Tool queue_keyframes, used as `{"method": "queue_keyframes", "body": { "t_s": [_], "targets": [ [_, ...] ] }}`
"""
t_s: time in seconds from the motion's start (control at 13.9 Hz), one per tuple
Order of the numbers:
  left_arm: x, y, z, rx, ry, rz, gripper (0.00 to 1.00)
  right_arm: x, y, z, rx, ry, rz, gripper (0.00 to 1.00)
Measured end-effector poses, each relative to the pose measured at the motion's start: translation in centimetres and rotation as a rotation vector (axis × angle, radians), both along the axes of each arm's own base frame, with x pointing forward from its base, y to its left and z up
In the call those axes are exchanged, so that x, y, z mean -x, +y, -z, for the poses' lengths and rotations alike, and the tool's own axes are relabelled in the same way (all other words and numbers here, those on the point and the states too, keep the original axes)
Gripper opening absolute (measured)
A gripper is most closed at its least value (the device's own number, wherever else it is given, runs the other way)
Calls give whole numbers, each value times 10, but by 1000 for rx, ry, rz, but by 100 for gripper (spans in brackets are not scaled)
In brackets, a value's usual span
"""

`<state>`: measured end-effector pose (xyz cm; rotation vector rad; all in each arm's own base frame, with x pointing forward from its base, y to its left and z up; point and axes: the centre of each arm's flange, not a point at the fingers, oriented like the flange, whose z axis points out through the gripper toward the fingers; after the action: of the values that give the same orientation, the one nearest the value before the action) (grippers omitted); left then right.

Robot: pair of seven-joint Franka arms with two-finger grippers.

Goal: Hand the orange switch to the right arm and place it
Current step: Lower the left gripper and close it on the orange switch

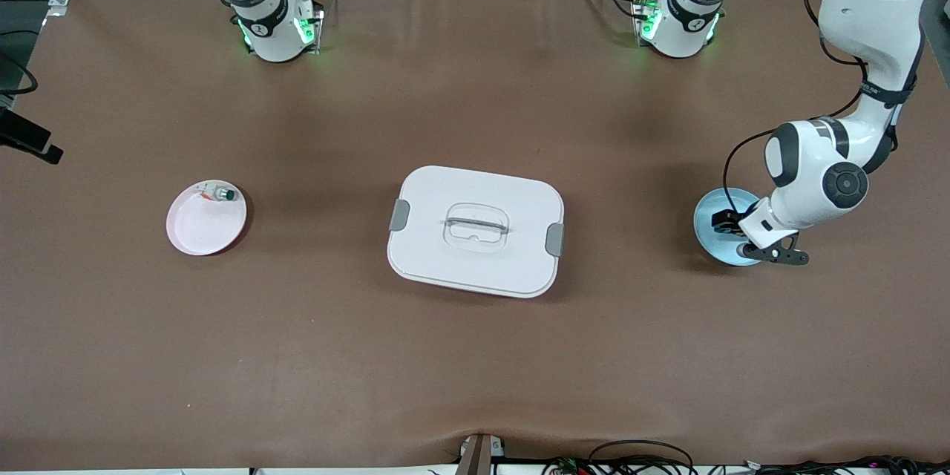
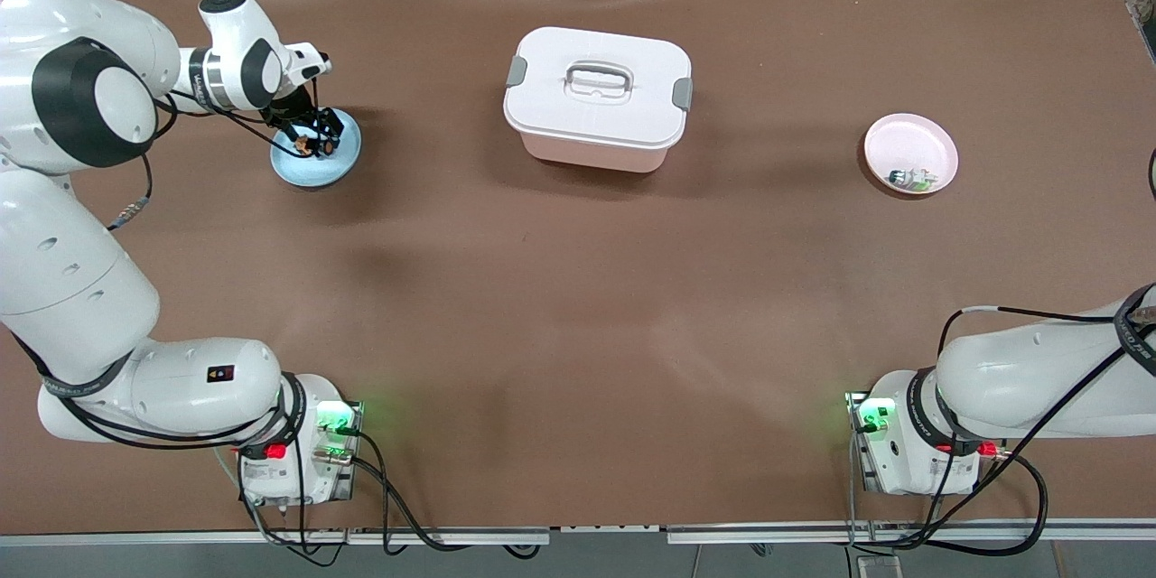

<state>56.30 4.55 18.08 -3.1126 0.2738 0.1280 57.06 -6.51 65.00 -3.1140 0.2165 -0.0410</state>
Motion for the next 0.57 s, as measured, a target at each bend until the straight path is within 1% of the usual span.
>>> {"method": "queue_keyframes", "body": {
  "t_s": [0.57],
  "targets": [
    [1, 1, 2, 0, 3, -3, 100, -1, 13, 0, -1, 0, -23, 100]
  ]
}}
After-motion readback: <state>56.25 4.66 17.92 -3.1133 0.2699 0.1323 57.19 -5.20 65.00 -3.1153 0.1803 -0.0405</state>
